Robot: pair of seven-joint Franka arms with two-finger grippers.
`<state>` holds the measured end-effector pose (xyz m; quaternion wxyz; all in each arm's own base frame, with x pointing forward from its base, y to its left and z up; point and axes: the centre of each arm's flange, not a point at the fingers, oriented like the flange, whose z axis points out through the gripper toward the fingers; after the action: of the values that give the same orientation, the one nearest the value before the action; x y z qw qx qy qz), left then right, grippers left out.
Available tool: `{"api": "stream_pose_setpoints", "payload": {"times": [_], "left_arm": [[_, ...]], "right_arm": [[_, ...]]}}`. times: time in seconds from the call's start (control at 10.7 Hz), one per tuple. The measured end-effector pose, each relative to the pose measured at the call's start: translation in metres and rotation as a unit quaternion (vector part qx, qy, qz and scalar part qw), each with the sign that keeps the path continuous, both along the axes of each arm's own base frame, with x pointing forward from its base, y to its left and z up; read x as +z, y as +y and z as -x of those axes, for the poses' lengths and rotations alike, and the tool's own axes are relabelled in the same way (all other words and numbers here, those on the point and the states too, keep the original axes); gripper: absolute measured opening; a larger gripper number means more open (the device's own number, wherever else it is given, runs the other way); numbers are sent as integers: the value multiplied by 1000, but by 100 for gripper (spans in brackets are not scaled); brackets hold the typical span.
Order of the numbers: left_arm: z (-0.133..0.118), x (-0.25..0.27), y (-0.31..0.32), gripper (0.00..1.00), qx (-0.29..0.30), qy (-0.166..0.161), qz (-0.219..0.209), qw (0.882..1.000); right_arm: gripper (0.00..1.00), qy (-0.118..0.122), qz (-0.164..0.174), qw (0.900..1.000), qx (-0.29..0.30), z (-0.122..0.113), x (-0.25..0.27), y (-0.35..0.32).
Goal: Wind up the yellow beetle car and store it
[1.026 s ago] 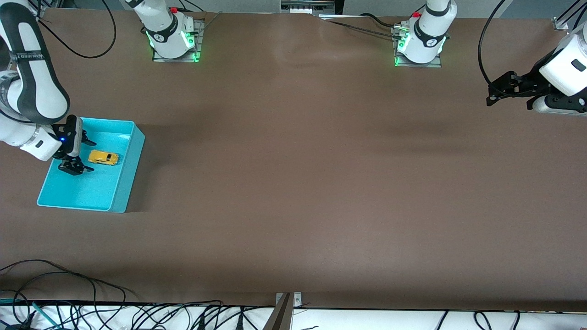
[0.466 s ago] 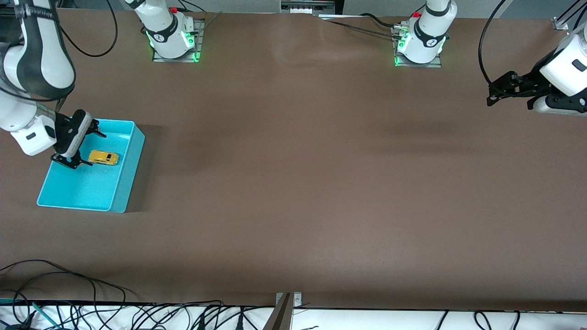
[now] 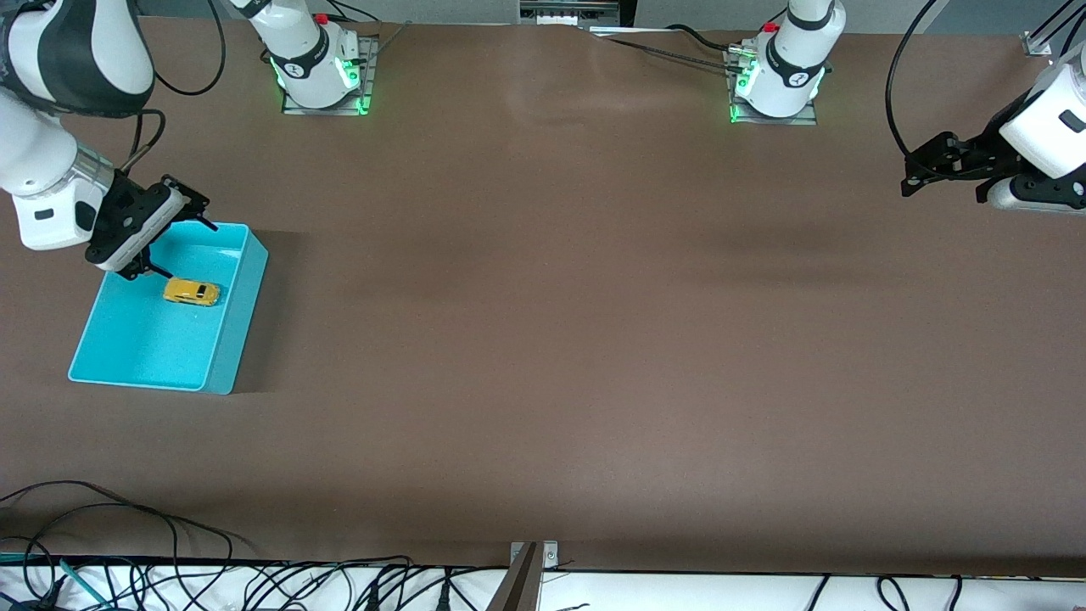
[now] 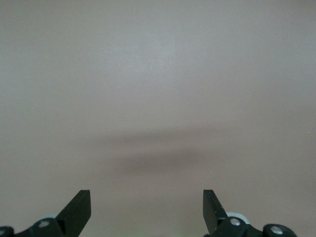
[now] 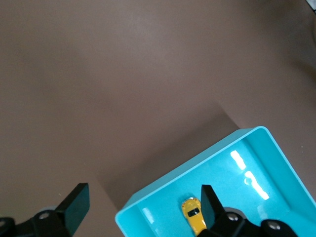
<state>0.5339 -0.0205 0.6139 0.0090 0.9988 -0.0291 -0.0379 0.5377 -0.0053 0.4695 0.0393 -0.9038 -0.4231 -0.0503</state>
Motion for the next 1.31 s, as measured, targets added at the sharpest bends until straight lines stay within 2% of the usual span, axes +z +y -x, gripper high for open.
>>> {"api": "stream_pose_setpoints", "payload": {"times": [0.37, 0.75, 1.12, 1.31], "left_arm": [[0, 0, 1, 100, 1, 1, 0, 1000], [1, -1, 2, 100, 1, 5, 0, 1000], [1, -1, 2, 100, 2, 6, 0, 1000], [1, -1, 2, 100, 2, 6, 0, 1000]], "right_arm": [[100, 15, 14, 992, -126, 12, 44, 46], [100, 29, 33, 971, -234, 12, 108, 55], [100, 39, 36, 949, -311, -12, 130, 48], [100, 46, 43, 942, -329, -18, 128, 51]]}}
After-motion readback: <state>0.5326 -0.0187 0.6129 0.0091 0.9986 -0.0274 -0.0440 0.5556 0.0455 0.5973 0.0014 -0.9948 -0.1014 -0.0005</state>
